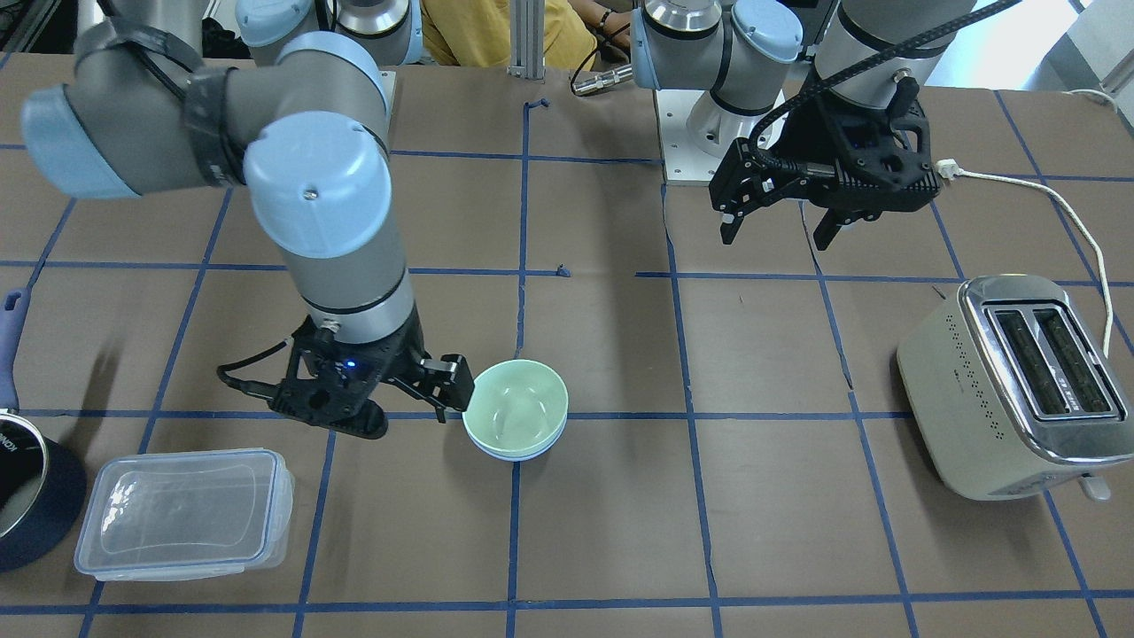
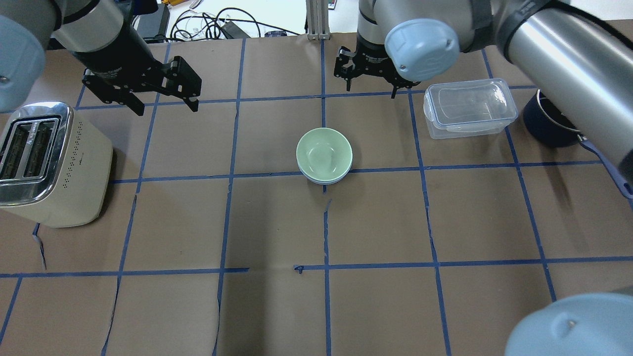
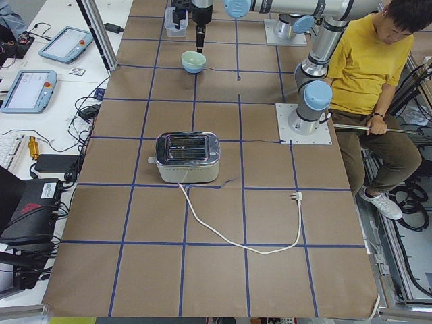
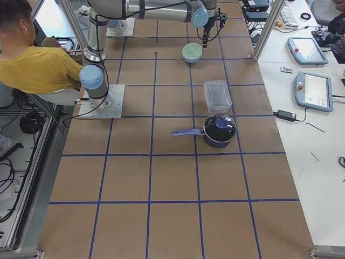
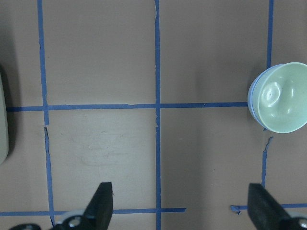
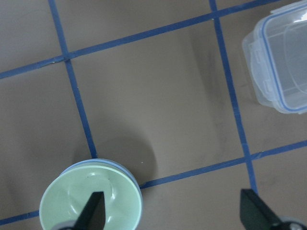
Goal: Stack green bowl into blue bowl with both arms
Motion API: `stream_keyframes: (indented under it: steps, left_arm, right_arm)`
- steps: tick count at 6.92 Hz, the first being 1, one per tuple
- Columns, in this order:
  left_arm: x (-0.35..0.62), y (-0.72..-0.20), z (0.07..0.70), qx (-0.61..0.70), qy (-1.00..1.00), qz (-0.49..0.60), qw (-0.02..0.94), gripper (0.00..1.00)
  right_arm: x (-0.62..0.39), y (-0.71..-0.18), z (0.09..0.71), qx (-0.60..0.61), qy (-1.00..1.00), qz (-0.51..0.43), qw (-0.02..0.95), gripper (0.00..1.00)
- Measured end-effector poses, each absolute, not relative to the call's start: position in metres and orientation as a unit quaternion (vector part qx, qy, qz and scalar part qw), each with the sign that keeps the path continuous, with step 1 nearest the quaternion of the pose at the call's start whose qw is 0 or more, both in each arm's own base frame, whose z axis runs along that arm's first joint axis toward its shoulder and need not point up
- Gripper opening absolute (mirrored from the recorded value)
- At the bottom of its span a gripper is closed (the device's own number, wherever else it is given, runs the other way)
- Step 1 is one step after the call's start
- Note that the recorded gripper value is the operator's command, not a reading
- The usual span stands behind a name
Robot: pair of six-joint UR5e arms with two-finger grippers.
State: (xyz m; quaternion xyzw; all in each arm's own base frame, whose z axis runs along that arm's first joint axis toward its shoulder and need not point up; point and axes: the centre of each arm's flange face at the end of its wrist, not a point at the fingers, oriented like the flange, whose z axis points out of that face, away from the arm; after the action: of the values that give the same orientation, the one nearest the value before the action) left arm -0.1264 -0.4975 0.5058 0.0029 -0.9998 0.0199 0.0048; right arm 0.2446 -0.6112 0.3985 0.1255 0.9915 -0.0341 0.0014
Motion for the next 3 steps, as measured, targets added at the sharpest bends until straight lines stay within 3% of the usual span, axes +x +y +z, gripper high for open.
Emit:
stream_keyframes:
  steps: [3]
  left_arm:
    - [-0.127,-0.497,0.506,0.005,-1.0,0.02,0.004,1.0]
  right_arm:
    - [0.168,-0.563,0.454,0.069,0.998,0.005,-0.01,1.0]
